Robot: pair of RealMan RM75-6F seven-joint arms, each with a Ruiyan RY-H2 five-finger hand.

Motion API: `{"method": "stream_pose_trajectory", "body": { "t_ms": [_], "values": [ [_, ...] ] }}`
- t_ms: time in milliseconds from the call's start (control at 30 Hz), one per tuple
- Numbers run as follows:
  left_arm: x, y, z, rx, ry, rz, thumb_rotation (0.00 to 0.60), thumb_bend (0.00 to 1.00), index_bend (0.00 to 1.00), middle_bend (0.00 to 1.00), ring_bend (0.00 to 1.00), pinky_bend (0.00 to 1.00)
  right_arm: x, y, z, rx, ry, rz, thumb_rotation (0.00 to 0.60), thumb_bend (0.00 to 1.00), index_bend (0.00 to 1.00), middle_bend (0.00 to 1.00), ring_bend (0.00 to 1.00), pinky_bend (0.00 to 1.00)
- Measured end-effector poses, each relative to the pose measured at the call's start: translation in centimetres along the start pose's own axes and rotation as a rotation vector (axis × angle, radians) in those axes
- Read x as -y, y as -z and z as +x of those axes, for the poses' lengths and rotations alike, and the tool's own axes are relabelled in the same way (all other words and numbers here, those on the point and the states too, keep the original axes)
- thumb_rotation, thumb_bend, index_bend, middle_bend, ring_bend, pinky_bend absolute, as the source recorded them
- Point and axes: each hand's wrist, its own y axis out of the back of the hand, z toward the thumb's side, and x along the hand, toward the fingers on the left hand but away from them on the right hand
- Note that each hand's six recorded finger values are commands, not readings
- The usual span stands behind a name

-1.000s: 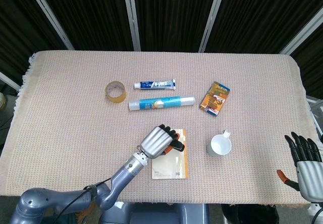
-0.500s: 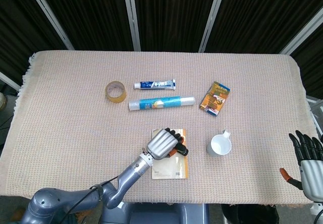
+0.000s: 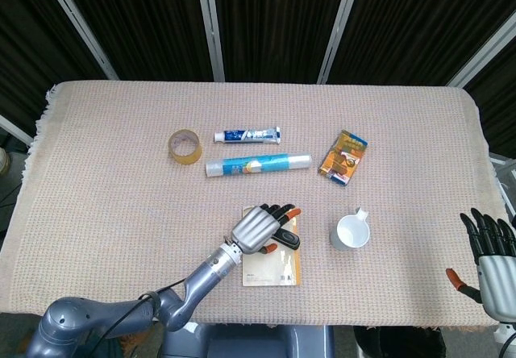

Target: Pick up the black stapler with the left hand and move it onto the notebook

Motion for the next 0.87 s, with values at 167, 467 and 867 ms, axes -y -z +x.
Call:
{"method": "stream_pose_trajectory", "body": {
  "t_ms": [167, 467, 867],
  "values": [
    [-2.1, 1.7, -1.4, -0.021, -0.03, -0.023, 0.6, 0.17, 0.0, 0.0, 0.02, 0.14, -0.1, 0.3, -0.3, 0.023, 0.025, 0.02, 0.6, 0.15, 0.0, 0.0, 0.0, 0.0],
    [-9.5, 9.9, -11.3, -0.201, -0.221, 0.069, 0.6, 0.17, 0.0, 0.0, 0.0, 0.08, 0.9, 0.8, -1.8, 0.078, 0.0, 0.039, 0.6, 0.15, 0.0, 0.0, 0.0, 0.0],
    [-11.3, 19.0, -32.1, -0.776, -0.19, 0.174, 0.6, 0.17, 0.0, 0.0, 0.0, 0.12, 4.3, -1.6, -2.3, 0.026, -0.079, 0.107, 0.6, 0.12, 0.0, 0.0, 0.0, 0.0]
  ]
}}
